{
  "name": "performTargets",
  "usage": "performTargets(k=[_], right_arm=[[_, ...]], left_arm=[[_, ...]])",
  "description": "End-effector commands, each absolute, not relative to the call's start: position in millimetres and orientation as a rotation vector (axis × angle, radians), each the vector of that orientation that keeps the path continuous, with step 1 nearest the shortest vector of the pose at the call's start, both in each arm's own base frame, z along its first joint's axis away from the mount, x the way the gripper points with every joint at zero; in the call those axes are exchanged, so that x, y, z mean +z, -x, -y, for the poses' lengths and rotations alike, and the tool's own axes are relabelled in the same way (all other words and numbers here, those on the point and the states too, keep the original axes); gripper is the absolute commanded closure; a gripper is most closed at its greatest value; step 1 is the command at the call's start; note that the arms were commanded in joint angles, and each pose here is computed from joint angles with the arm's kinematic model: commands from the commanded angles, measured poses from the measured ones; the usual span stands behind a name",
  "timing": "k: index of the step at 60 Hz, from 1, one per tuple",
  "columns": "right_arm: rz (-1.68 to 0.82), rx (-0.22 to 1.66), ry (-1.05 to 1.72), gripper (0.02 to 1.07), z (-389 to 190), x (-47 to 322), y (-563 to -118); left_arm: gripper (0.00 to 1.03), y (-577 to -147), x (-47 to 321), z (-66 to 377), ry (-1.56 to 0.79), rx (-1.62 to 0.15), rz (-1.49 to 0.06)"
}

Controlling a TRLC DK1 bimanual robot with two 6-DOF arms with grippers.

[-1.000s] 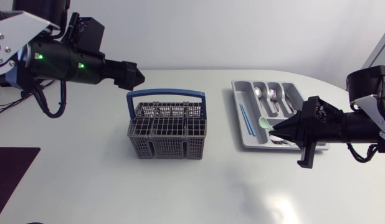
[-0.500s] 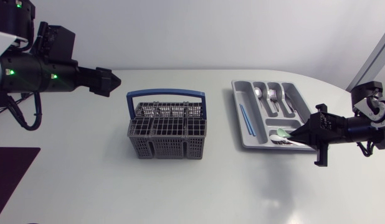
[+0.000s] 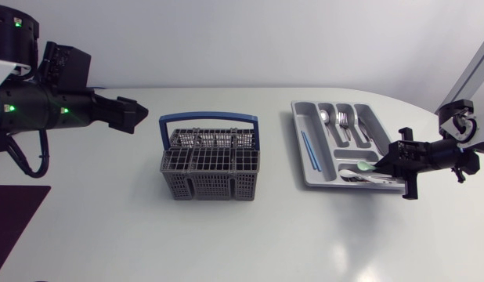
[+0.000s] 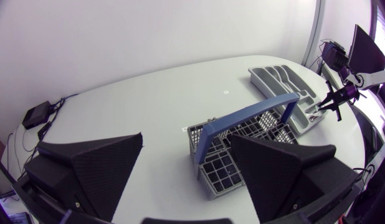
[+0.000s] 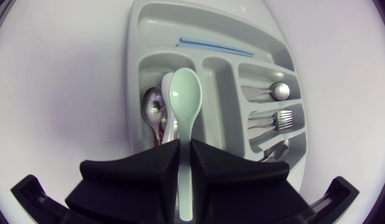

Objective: Unload the cutlery basket into the drawer organizer.

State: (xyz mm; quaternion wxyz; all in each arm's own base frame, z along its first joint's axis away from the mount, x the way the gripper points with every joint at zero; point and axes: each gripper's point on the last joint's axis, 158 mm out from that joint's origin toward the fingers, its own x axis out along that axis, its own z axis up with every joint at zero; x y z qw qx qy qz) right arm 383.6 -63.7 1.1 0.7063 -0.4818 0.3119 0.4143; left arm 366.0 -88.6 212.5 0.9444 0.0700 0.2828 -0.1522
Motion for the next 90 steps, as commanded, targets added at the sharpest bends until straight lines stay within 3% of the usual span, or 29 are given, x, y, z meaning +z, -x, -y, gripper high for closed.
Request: performTargets(k=[1,5,14,26,34,68,90], right_arm=[[-0.708,0.967,1.113,1.01,62.6,-14.5,-379.4],[-0.716,0.961,1.126,0.92,63.6,-18.3,-378.6],[-0.711,0.931,1.124,0.5,64.9,-17.0,-383.1],[-0.685,0.871,1.122,0.33,65.5,-10.4,-385.7],[-0.639,0.826,1.097,0.06,60.5,10.5,-386.3],[-0.344,0.45,0.856,0.06,31.9,151.7,-360.2],[-0.237,0.171,0.642,0.06,38.8,192.9,-327.7]], left_arm=[[0.04,-363.0,208.7,82.1,-0.17,-0.297,-0.561],[0.04,-362.4,207.6,80.9,-0.179,-0.293,-0.551],[0.04,-360.2,206.5,80.2,-0.196,-0.295,-0.533],[0.04,-356.6,210.9,71.3,-0.216,-0.276,-0.469],[0.04,-352.0,217.9,66.1,-0.229,-0.264,-0.434],[0.04,-312.8,231.1,19.7,-0.286,-0.141,-0.311],[0.04,-286.2,226.4,11.9,-0.26,-0.102,-0.237]])
